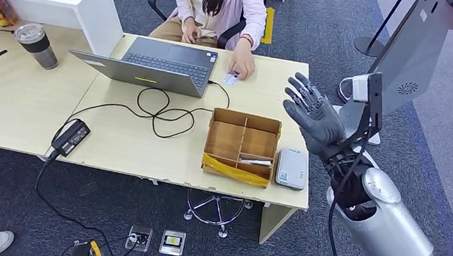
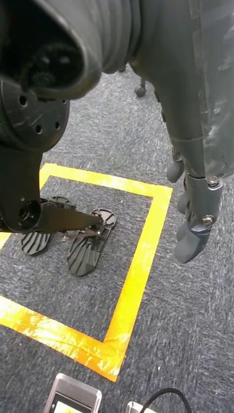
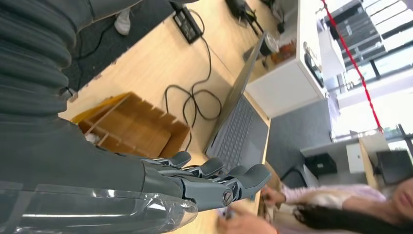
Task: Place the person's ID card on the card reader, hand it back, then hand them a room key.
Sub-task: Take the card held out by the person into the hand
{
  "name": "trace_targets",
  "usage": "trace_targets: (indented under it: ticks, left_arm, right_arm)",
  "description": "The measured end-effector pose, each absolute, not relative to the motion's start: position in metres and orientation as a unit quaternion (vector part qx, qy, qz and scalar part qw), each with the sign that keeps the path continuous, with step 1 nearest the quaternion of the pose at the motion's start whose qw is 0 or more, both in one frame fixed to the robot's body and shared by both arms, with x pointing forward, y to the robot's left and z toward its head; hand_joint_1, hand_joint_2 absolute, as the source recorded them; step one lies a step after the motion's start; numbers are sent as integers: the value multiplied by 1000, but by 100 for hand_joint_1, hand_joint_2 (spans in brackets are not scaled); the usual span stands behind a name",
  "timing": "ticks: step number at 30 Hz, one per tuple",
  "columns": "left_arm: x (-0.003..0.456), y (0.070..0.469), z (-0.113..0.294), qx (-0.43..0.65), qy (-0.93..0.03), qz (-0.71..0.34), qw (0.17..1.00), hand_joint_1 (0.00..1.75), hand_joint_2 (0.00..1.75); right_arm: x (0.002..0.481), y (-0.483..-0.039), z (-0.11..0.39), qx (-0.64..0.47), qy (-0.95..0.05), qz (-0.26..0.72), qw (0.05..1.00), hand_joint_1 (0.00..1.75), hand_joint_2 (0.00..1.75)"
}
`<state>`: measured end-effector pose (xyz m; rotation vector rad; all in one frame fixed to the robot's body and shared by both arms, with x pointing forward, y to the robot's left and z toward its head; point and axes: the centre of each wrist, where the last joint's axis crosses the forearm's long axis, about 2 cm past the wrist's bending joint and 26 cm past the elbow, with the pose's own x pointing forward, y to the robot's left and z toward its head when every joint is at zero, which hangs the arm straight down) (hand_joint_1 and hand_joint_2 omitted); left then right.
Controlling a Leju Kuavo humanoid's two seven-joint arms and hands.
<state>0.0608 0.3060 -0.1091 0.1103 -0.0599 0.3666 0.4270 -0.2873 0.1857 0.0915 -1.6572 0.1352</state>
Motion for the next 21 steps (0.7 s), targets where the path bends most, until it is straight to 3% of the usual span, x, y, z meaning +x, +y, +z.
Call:
trace_targets:
  ticks: [5,12,21]
  left_arm:
    - [61,308,-109,55,-31,175,982,0,0]
    - [61,311,-109,57,-32,170,983,0,0]
    - [60,313,-109,62,-32,161,984,0,0]
  right_arm:
    - [431,-268,185,95,-725,79,678,0,175]
    - [433,-254,180,69,-725,138,671,0,175]
    - [436,-240,179,-197,-738,263,590,0,175]
